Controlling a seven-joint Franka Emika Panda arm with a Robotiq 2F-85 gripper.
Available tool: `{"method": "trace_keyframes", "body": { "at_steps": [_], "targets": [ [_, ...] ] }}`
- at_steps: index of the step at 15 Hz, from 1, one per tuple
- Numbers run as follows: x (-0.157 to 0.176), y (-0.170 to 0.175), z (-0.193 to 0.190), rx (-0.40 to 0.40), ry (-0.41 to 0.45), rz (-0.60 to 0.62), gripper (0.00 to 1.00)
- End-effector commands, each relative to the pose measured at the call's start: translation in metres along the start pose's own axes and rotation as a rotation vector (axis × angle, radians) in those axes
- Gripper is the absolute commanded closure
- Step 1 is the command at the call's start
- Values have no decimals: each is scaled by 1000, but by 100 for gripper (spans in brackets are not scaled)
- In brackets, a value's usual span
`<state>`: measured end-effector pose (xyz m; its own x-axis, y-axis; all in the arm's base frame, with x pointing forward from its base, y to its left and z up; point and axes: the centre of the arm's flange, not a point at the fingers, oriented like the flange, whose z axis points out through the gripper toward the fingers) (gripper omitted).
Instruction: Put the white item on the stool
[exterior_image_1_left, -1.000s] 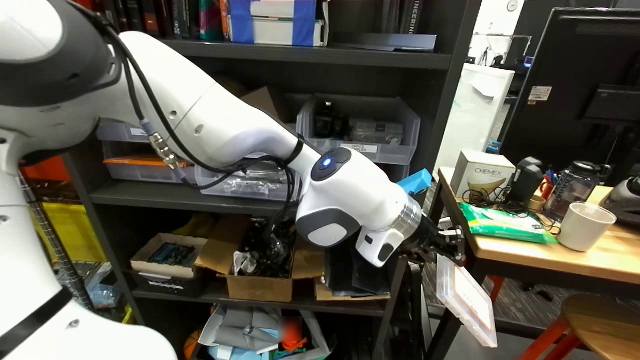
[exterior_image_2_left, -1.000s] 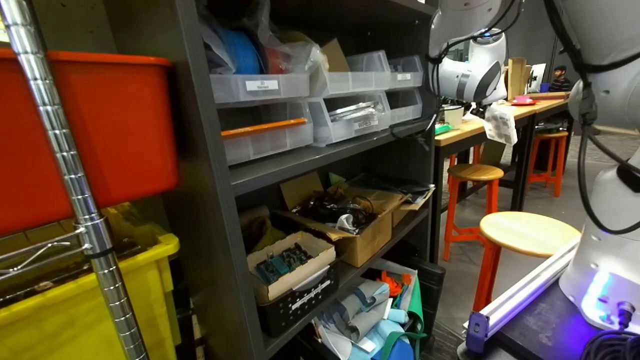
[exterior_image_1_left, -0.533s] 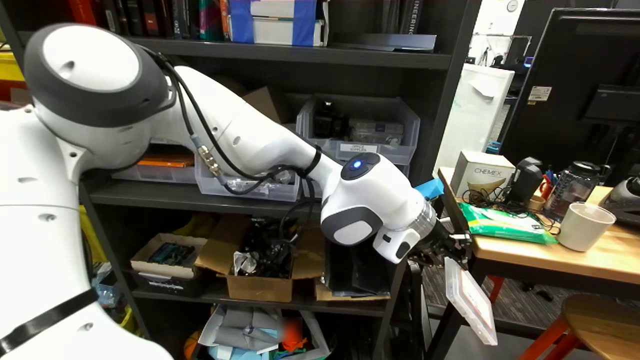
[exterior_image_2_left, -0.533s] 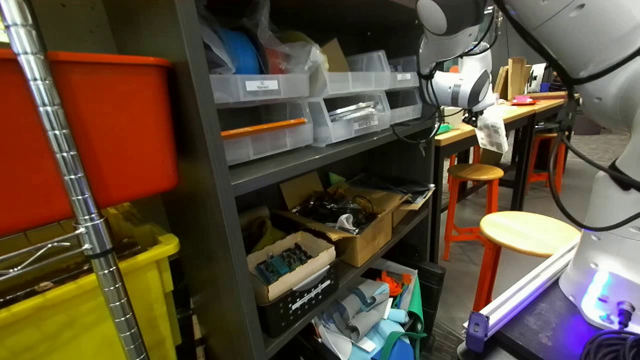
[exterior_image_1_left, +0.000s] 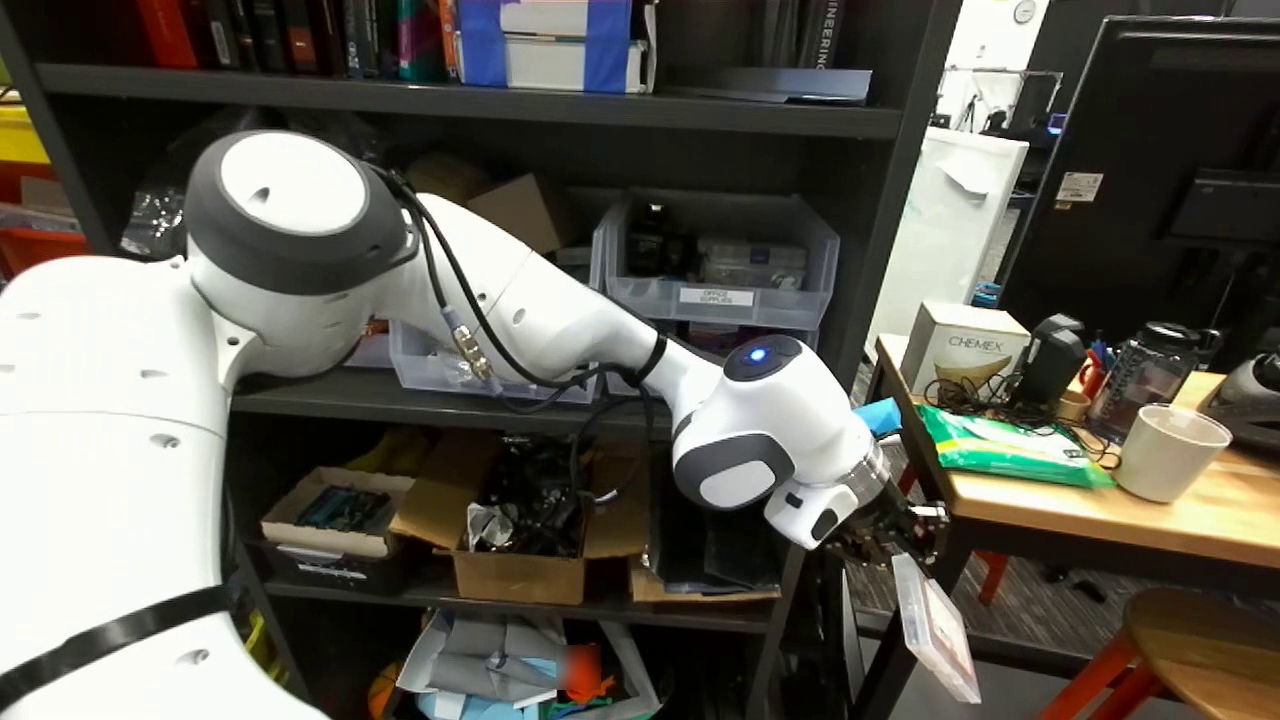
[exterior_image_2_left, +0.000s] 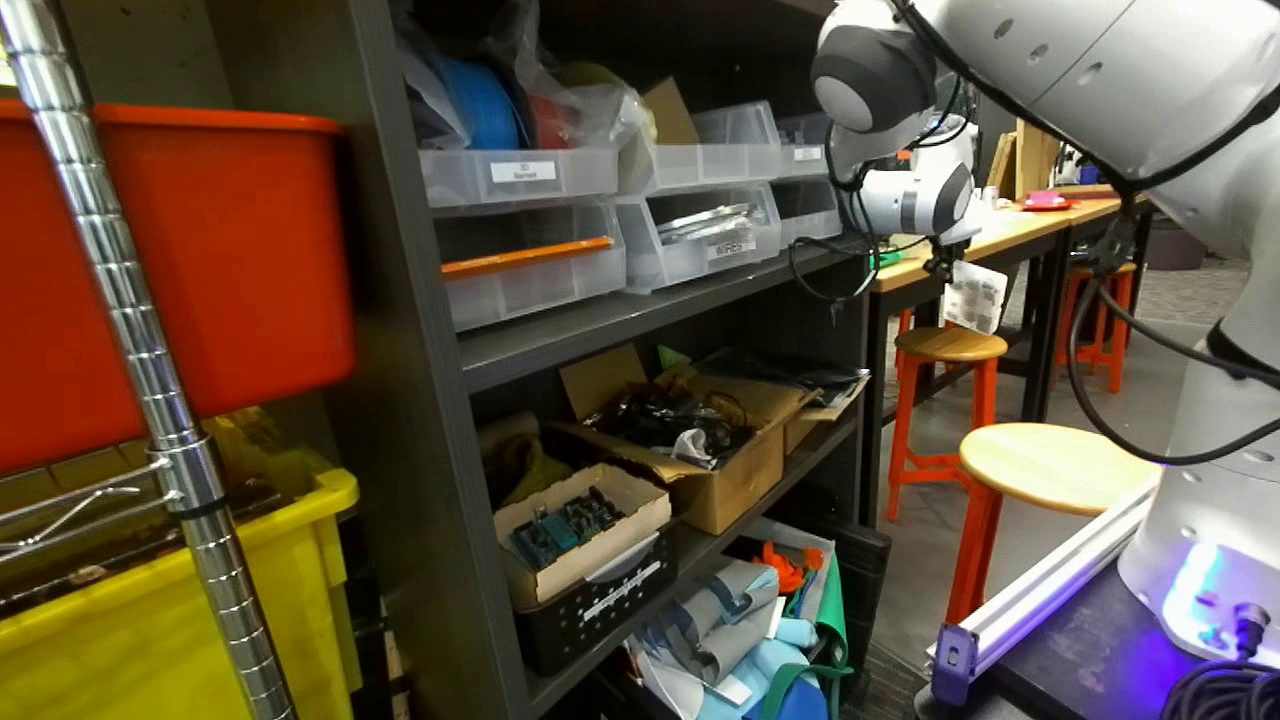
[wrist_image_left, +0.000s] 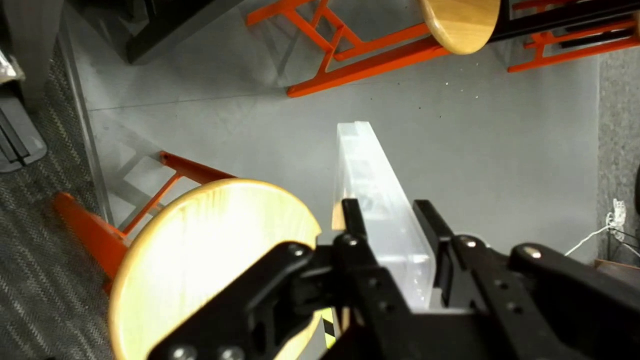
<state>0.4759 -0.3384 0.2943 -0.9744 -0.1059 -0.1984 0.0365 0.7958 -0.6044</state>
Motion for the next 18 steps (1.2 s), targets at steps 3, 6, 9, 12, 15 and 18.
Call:
{"method": "trace_keyframes", "body": {
  "at_steps": [3, 6, 9, 12, 15, 18],
  "targets": [
    [3, 17, 39, -40, 68, -9, 93],
    [13, 25, 54, -65, 113, -7, 93],
    [20, 35, 70, -77, 157, -3, 93],
    [25, 39, 86, -109, 196, 1, 93],
    [35, 39, 102, -138, 238, 21, 93],
    [48, 39, 114, -174, 271, 56, 93]
  ]
}}
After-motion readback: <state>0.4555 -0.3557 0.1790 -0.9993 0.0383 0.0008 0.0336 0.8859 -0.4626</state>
